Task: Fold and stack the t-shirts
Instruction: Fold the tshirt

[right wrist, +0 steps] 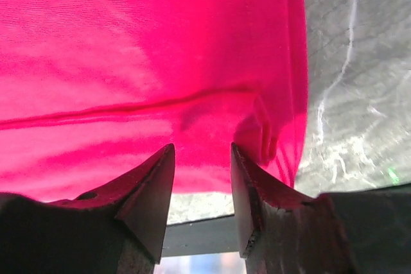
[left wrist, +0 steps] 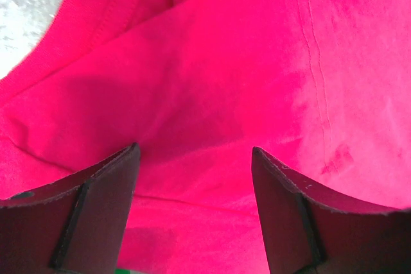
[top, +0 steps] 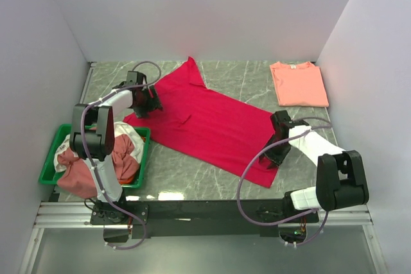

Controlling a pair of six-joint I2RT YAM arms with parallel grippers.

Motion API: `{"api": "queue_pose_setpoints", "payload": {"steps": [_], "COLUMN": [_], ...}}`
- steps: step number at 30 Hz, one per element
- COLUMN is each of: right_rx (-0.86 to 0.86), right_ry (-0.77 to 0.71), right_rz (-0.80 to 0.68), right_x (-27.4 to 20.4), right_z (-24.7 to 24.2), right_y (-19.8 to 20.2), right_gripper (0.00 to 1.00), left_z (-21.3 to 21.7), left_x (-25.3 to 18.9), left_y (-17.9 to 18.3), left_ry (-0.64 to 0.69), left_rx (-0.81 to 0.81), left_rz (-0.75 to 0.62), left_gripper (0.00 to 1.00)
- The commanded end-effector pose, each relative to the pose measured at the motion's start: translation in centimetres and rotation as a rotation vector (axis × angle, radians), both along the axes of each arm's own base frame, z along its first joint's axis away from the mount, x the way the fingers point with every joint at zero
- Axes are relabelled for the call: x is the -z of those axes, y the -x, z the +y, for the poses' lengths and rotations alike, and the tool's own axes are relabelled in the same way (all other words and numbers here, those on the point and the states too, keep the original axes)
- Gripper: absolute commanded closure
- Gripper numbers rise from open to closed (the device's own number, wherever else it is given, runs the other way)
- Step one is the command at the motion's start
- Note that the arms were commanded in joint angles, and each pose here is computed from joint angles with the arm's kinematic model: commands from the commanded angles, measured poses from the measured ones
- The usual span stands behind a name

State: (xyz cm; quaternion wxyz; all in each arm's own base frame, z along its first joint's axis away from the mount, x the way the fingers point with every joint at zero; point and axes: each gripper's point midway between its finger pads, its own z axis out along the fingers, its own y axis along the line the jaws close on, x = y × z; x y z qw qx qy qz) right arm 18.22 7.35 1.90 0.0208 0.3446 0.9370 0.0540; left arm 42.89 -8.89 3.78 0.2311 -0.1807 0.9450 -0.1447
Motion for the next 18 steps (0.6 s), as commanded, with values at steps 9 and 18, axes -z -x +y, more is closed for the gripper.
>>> {"api": "queue_pose_setpoints", "payload": {"steps": [9, 18], "right_rx": [-0.086, -0.120], "right_ry": [0.031, 0.014], "right_rz": [-0.167, -0.089], "right_x": [-5.0, -0.6], "right_z": [0.2, 1.0], "right_y": [-7.2, -8.8], "right_gripper": [0.51, 0.54], "left_z": [-4.0, -6.7], "left_x": [-5.7, -3.1], "left_y": [-3.9, -5.8], "left_ry": [0.037, 0.139], "left_rx": [0.095, 0.167], "left_rz": [-0.128, -0.109], "left_gripper": [0.24, 0.23]}}
